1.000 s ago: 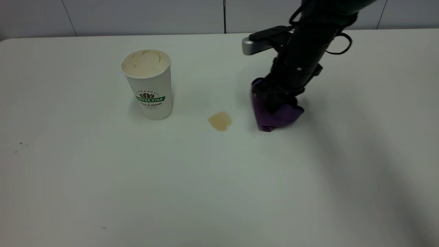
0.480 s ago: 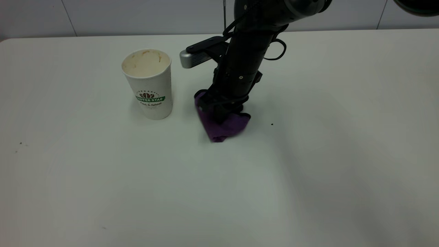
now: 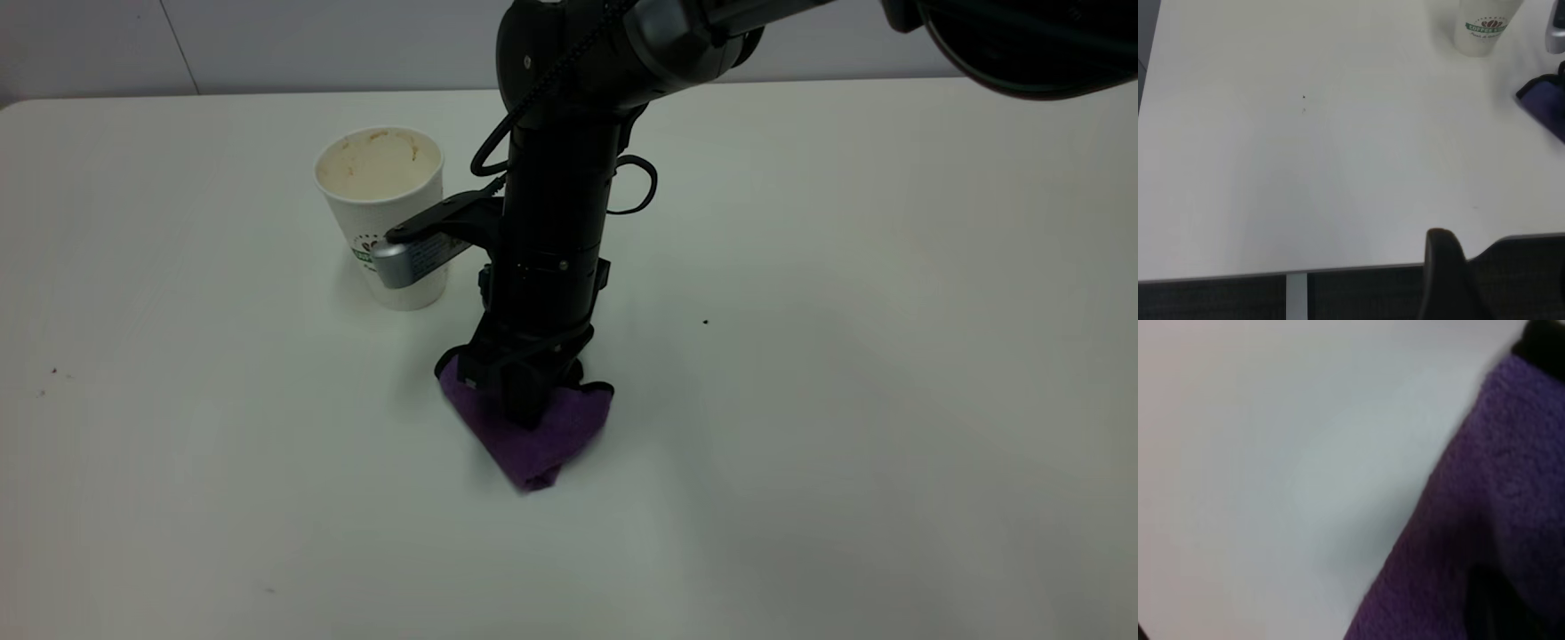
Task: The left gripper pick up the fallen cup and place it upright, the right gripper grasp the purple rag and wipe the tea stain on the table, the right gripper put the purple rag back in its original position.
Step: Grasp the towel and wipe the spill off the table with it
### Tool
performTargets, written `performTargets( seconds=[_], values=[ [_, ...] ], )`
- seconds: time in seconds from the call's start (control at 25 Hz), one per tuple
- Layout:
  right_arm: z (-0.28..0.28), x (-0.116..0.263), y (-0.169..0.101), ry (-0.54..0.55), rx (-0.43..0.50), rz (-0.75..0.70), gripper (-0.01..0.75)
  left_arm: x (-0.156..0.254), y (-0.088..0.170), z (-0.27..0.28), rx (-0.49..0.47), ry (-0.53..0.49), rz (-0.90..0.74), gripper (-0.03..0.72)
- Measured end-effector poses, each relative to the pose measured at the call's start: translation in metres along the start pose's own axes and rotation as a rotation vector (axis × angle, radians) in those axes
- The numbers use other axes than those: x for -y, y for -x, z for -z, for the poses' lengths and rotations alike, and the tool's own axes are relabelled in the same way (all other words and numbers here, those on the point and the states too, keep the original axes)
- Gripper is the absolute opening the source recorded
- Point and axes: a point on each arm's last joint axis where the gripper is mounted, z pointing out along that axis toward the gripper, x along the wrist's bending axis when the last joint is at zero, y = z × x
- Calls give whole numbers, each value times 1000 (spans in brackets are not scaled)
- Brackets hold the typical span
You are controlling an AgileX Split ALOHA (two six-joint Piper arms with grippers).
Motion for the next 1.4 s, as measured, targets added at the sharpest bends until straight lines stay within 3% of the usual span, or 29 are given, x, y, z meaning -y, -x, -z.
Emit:
performTargets(
  seconds=[0.24, 0.44, 0.56, 0.72, 0.88, 1.08, 1.28, 1.4],
  values=[
    [6, 2, 32, 47, 173, -109, 73, 0, 0, 0, 0, 0, 0, 442],
    [27, 34, 103, 21, 342, -276, 73, 0, 0, 0, 0, 0, 1, 442],
    [40, 64, 146, -15, 378, -381, 73, 0, 0, 0, 0, 0, 1, 442],
    [56, 107, 190, -53, 354, -538, 73, 0, 0, 0, 0, 0, 2, 442],
    [66, 139, 213, -61, 251, -693, 75, 0, 0, 0, 0, 0, 2, 442],
    [69, 148, 218, -36, 131, -692, 80, 0, 0, 0, 0, 0, 2, 442],
    [65, 137, 208, -22, 98, -631, 124, 0, 0, 0, 0, 0, 2, 442],
    [62, 130, 201, -31, 99, -569, 197, 0, 0, 0, 0, 0, 2, 442]
  ],
)
